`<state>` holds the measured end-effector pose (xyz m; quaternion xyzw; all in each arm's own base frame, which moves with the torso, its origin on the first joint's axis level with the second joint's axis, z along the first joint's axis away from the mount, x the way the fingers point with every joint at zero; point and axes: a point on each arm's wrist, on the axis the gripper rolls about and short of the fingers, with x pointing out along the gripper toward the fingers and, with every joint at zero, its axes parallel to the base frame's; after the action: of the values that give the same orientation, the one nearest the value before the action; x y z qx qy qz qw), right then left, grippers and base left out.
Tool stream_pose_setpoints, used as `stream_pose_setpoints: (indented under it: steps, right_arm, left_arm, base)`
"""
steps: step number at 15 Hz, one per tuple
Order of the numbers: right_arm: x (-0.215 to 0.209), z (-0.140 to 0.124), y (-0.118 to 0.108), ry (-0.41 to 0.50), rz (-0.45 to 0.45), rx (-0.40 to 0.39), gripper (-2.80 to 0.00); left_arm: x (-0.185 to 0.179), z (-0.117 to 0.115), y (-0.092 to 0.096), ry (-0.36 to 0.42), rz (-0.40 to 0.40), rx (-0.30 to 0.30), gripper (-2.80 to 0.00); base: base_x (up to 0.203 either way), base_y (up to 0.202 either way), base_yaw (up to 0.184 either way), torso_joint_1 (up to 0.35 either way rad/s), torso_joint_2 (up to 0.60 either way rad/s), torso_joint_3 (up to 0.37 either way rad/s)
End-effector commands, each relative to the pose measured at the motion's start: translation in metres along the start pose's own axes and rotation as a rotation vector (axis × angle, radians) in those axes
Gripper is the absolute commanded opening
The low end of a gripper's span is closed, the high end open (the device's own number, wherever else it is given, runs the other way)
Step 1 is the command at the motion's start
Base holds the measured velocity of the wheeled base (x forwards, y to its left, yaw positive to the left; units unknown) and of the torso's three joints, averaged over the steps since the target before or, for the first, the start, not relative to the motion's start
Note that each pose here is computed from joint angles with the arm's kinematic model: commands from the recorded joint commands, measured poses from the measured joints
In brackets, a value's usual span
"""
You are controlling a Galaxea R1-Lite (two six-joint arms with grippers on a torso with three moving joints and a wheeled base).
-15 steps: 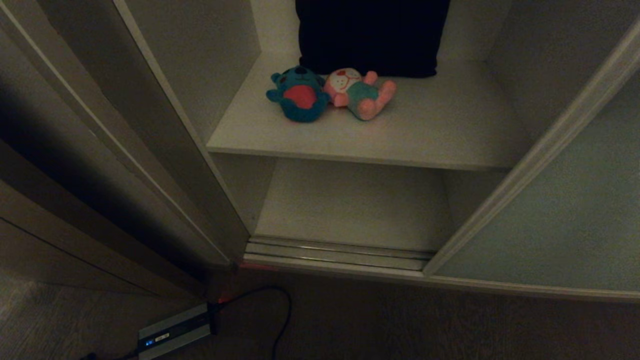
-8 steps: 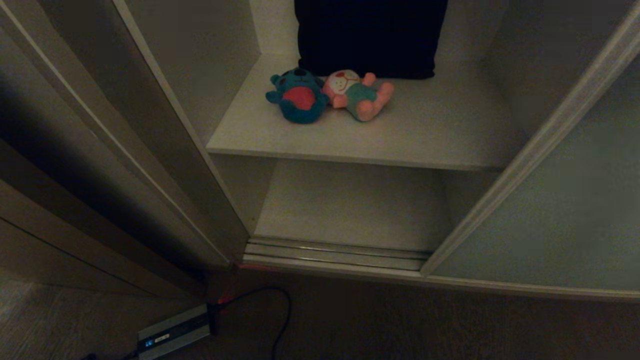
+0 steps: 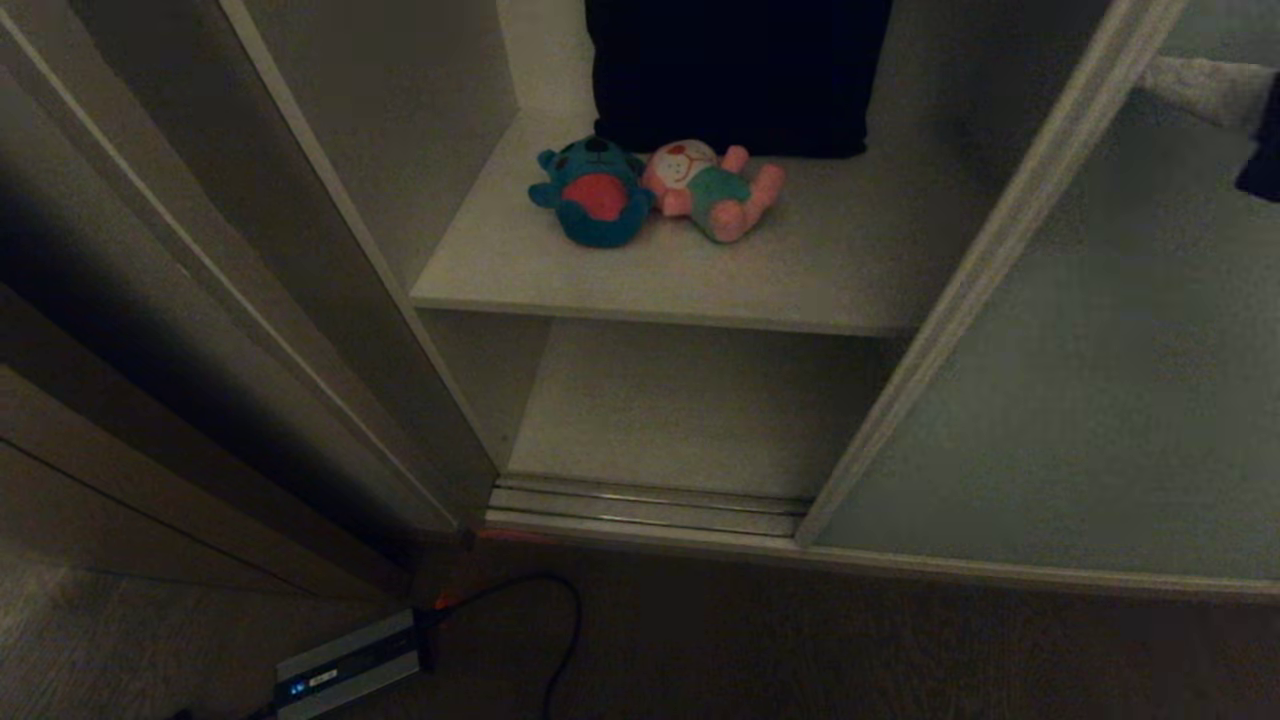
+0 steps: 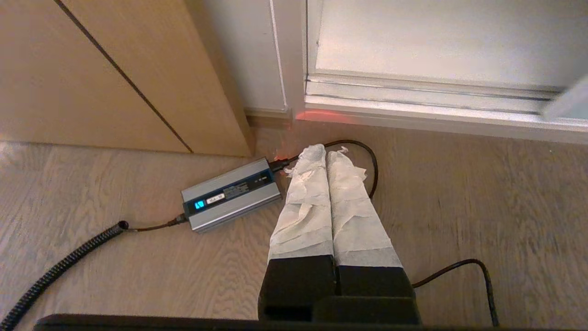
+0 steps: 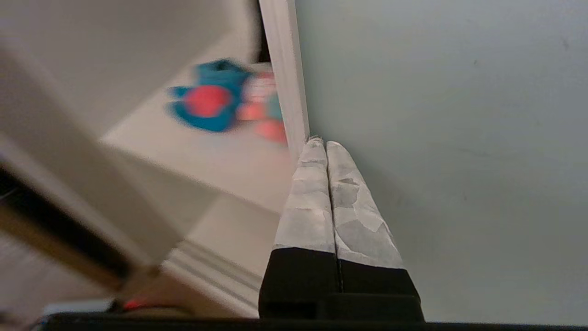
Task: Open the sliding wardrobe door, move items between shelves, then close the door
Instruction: Close the door
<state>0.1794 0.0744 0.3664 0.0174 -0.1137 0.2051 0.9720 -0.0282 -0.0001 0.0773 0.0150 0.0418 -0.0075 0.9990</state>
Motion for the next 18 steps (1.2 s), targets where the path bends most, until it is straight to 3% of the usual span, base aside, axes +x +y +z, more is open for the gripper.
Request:
stream_pose_setpoints:
  steps: [1, 3, 5, 8, 12, 14, 16, 18]
  right_arm:
    - [0.022, -0.005, 0.026, 0.02, 0.089, 0.008, -2.8]
    - [0.013, 0.005, 0.047, -0.016, 0.179, 0.005, -2.8]
    - [-0.012, 0.023, 0.044, -0.075, 0.184, 0.001, -2.8]
    - [-0.051, 0.04, 0.021, -0.114, 0.064, -0.023, -2.8]
    - [-0.076, 0.033, -0.012, -0.02, -0.172, -0.083, -2.8]
    - [-0.075, 0.023, -0.029, 0.03, -0.267, -0.061, -2.8]
    - [-0.069, 0.016, -0.037, 0.063, -0.256, 0.001, -2.8]
    - [-0.079, 0.025, -0.035, 0.023, -0.268, -0.006, -2.8]
  left_arm:
    - [0.0, 0.0, 0.0, 0.002, 0.0, 0.0, -2.8]
    - [0.0, 0.0, 0.0, 0.002, -0.001, 0.001, -2.8]
    - [0.0, 0.0, 0.0, 0.002, 0.0, 0.0, -2.8]
    - [0.0, 0.0, 0.0, 0.002, -0.001, 0.001, -2.8]
    - [0.0, 0.0, 0.0, 0.002, -0.001, 0.001, -2.8]
    - [0.0, 0.0, 0.0, 0.002, 0.0, 0.0, -2.8]
    - [0.0, 0.0, 0.0, 0.002, 0.0, 0.0, -2.8]
    - [0.0, 0.0, 0.0, 0.002, 0.0, 0.0, -2.8]
  base:
    - [0.0, 0.0, 0.0, 0.0, 0.0, 0.0]
    - [0.0, 0.0, 0.0, 0.0, 0.0, 0.0]
    - [0.0, 0.0, 0.0, 0.0, 0.0, 0.0]
    - [0.0, 0.0, 0.0, 0.0, 0.0, 0.0]
    - [0.0, 0.0, 0.0, 0.0, 0.0, 0.0]
    - [0.0, 0.0, 0.0, 0.0, 0.0, 0.0]
    - [0.0, 0.0, 0.0, 0.0, 0.0, 0.0]
    - [0.0, 0.0, 0.0, 0.0, 0.0, 0.0]
